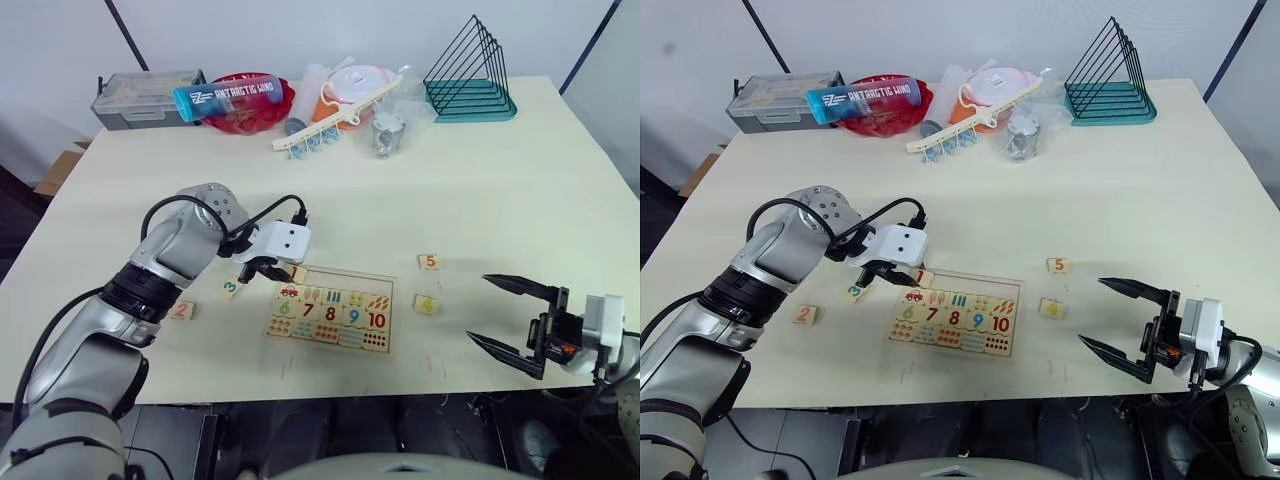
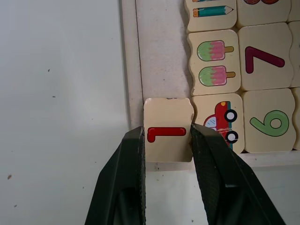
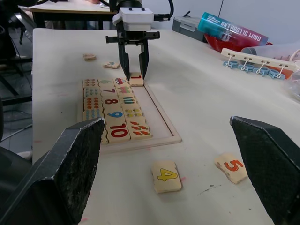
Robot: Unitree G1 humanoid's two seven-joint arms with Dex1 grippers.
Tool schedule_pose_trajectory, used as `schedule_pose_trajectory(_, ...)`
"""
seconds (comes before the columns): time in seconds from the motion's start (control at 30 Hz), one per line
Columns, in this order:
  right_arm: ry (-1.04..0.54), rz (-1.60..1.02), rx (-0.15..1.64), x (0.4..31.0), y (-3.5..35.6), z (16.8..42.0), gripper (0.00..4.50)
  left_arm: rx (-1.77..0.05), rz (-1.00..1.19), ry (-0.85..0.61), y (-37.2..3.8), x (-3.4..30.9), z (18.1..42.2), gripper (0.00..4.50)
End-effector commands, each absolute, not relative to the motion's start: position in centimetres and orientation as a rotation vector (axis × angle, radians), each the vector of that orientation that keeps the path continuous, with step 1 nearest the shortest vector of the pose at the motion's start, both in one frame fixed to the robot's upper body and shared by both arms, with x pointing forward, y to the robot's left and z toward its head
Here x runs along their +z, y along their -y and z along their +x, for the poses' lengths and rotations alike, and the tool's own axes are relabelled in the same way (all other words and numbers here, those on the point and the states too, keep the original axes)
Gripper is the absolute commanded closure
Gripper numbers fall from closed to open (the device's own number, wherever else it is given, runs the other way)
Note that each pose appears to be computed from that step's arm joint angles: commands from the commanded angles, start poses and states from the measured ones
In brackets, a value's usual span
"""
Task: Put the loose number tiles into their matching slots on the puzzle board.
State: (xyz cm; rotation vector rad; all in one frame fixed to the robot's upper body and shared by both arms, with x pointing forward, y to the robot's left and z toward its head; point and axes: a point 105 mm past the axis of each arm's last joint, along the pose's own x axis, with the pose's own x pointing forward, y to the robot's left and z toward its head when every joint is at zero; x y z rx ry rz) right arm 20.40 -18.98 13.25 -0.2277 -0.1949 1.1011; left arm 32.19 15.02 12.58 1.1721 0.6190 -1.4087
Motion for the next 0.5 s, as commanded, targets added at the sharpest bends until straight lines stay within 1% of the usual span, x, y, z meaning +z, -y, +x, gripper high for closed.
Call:
schedule_pose_trajectory(0.03,0.229,-0.247,1.107,13.8,18.8,20.2,0.00,-1.410,1.171,-0.587,-14.7,13.3,32.3,3.58)
schedule_pose_trajectory(0.07,0.228,-0.247,1.106,13.8,18.8,20.2,0.00,-1.409,1.171,-0.586,-14.7,13.3,32.3,2.55)
schedule_pose_trajectory(0.1,0.226,-0.248,1.106,13.8,18.8,20.2,0.00,-1.408,1.170,-0.583,-14.7,13.4,32.4,2.18)
schedule_pose_trajectory(0.23,0.223,-0.250,1.106,13.7,18.8,20.2,0.00,-1.402,1.163,-0.572,-14.7,13.9,32.6,0.21)
schedule_pose_trajectory(0.27,0.223,-0.250,1.106,13.7,18.8,20.2,0.00,-1.401,1.161,-0.569,-14.7,14.1,32.6,0.09)
schedule_pose_trajectory(0.5,0.223,-0.250,1.108,13.6,18.8,20.3,0.00,-1.413,1.118,-0.562,-15.0,15.4,32.4,0.09)
